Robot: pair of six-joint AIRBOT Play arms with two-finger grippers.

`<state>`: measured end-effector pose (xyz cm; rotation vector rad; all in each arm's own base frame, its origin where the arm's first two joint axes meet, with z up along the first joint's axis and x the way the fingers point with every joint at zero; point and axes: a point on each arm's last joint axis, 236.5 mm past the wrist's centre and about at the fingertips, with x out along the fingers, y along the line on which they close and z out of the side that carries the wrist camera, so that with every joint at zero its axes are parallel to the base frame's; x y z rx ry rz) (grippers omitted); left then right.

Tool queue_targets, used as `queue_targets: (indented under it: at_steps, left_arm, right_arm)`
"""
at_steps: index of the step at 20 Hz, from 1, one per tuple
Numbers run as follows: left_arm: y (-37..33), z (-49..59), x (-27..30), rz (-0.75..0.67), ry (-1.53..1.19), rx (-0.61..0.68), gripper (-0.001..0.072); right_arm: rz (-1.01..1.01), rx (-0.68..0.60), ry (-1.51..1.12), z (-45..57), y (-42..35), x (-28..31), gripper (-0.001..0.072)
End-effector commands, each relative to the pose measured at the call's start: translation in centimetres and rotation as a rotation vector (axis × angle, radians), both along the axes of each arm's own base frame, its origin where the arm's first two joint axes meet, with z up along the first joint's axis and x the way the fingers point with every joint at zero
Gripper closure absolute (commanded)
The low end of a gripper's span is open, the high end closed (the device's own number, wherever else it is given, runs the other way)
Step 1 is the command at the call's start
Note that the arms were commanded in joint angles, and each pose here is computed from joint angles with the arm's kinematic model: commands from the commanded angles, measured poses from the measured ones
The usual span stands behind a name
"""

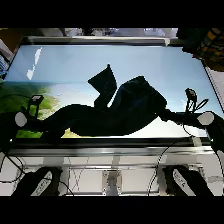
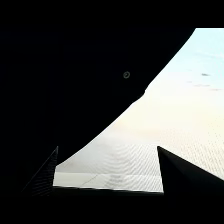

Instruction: Fold the clothes and pants, and hang the long-sleeved shirts on hangers.

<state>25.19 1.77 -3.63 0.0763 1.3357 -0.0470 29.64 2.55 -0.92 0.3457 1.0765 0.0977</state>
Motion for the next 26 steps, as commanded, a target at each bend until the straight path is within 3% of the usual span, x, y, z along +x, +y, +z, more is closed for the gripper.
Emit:
queue_targets:
  at_steps: [1, 2, 6, 12, 15, 20, 26]
  left_arm:
    - [-1.4, -2.7, 1.2, 0.051, 0.047, -0.079, 0.0615]
    - [-1.4, -3.5, 1.3, 0.053, 0.063, -0.079, 0.0681]
    - [0.4, -1.2, 5.4, 0.083, -0.093, -0.039, 0.0685]
    - [10.9, 16.5, 13.1, 0.241, -0.444, 0.163, 0.0687]
    - [14.8, 23.1, 13.0, 0.33, -0.513, 0.205, 0.0686]
    - [15.0, 22.6, 11.7, 0.338, -0.43, 0.195, 0.0684]
    - [14.9, 21.6, 11.4, 0.34, -0.388, 0.187, 0.0683]
  right_arm:
    - [0.0, 0.001, 0.001, 0.0, 0.0, 0.0, 0.0041]
    - [0.0, 0.001, 0.001, 0.0, 0.0, 0.0, 0.0042]
    - [-0.009, -0.004, -0.023, 0.2, -0.2, 0.5, 0.0043]
    - [-0.019, -0.036, -0.201, 2.2, -1.0, 4.1, 0.0045]
    - [-0.036, -0.027, -0.138, -0.3, -1.4, 5.4, 0.0074]
    - [0.063, 0.157, 0.093, -5.3, 4.3, 6.6, 0.0074]
    - [0.275, 0.123, 0.133, -6.3, 10.7, 4.7, 0.012]
